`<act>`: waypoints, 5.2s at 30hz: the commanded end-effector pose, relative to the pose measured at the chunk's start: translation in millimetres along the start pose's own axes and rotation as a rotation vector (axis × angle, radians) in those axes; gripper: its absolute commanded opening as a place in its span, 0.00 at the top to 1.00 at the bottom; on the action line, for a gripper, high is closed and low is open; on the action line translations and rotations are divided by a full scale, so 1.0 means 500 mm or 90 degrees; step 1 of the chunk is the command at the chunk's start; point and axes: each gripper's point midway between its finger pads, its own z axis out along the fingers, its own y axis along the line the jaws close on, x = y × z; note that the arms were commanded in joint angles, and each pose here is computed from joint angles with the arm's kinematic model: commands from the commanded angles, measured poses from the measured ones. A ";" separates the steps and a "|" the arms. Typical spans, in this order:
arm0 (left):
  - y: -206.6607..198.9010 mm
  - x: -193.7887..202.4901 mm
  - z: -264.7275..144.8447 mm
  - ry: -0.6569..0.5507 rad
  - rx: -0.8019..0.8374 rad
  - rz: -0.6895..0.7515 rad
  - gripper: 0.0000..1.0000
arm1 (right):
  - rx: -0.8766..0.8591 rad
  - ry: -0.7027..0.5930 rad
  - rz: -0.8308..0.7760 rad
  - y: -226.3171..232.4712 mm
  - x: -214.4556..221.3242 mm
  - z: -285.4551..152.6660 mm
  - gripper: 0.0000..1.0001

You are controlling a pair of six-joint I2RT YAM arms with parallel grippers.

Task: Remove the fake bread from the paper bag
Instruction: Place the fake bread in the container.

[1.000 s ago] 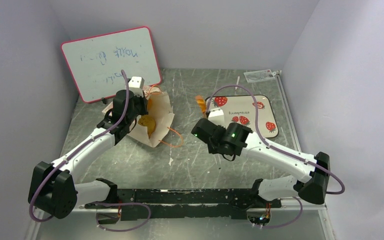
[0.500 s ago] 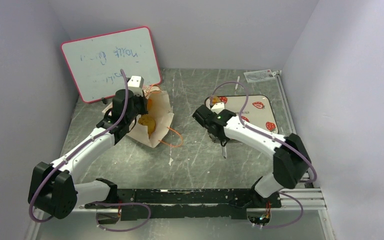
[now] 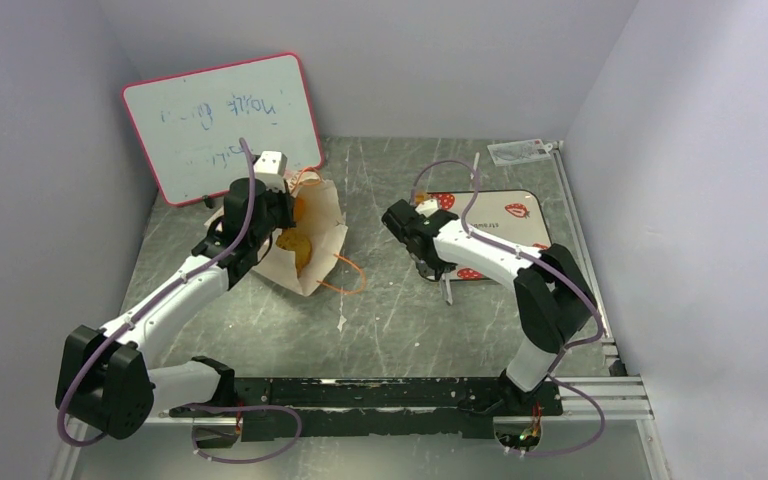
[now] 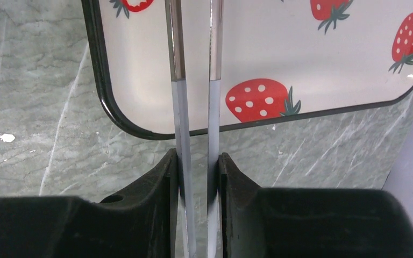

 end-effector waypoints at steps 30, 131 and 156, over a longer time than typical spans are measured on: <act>-0.021 -0.074 -0.026 -0.070 0.034 -0.046 0.93 | -0.095 0.025 0.071 -0.006 0.035 -0.033 0.57; -0.035 -0.065 -0.030 -0.044 0.077 -0.008 0.93 | -0.235 0.024 0.206 -0.018 0.089 -0.162 0.67; -0.051 -0.013 -0.024 -0.028 0.161 0.006 0.93 | -0.372 -0.093 0.197 -0.015 -0.008 -0.362 0.80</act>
